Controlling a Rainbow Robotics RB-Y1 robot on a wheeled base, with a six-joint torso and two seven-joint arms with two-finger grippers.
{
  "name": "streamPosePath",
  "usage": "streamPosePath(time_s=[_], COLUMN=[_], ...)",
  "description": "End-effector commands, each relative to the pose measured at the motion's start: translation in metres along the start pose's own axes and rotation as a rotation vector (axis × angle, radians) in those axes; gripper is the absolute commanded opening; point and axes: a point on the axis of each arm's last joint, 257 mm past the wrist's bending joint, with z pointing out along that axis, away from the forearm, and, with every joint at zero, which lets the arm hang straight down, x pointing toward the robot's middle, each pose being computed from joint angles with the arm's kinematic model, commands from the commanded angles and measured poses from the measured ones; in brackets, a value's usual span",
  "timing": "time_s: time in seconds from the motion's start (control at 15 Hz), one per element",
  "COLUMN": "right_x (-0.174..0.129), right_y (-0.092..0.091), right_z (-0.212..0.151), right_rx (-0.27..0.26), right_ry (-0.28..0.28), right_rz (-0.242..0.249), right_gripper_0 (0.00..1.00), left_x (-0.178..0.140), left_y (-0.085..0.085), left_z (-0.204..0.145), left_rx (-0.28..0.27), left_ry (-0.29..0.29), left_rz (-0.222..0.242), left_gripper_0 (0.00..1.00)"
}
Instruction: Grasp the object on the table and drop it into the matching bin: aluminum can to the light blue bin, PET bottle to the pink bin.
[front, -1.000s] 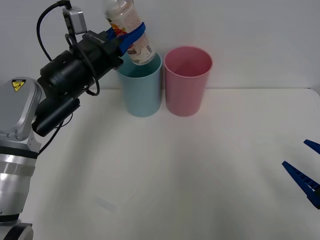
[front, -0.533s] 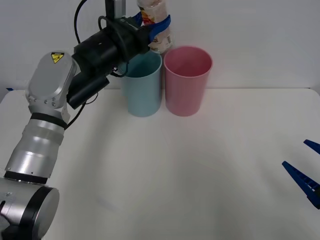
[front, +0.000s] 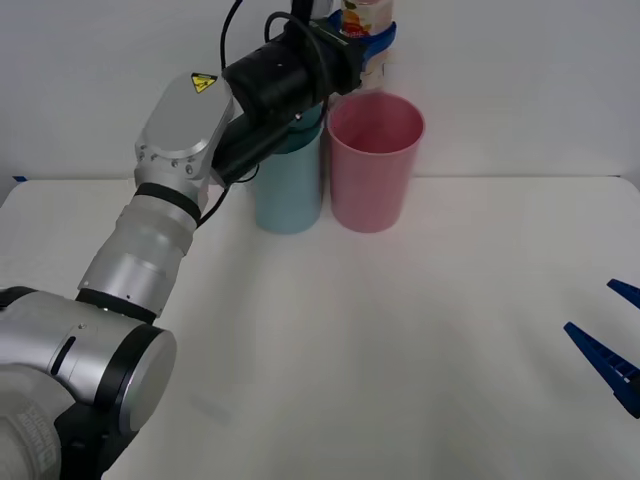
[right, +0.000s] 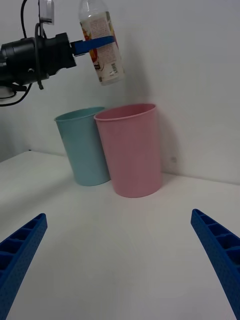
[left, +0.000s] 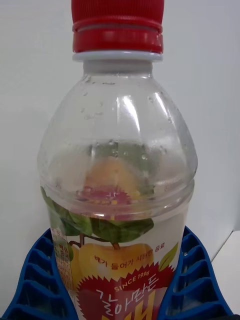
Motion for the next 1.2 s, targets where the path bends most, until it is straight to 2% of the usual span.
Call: streamPosePath(time_s=[0.07, 0.4, 0.53, 0.6, 0.67, 1.2], right_x=[0.0, 0.0, 0.0, 0.0, 0.0, 0.0], right_y=[0.0, 0.0, 0.0, 0.0, 0.0, 0.0], right_z=[0.0, 0.0, 0.0, 0.0, 0.0, 0.0], right_rx=[0.0, 0.0, 0.0, 0.0, 0.0, 0.0], right_ry=[0.0, 0.0, 0.0, 0.0, 0.0, 0.0], right_rz=[0.0, 0.0, 0.0, 0.0, 0.0, 0.0], right_gripper_0=[1.0, 1.0, 1.0, 1.0, 1.0, 1.0], left_x=[0.0, 0.0, -0.001, 0.0, 0.0, 0.002], left_y=[-0.014, -0.023, -0.021, -0.022, -0.022, -0.011], left_z=[0.016, 0.021, 0.021, 0.021, 0.021, 0.013], left_rx=[-0.03, -0.035, -0.037, -0.036, -0.036, -0.029], left_ry=[0.004, 0.006, 0.005, 0.006, 0.006, 0.007], left_rz=[0.016, 0.027, 0.027, 0.025, 0.026, -0.009], left_gripper_0=[0.0, 0.0, 0.07, 0.56, 1.0, 1.0])
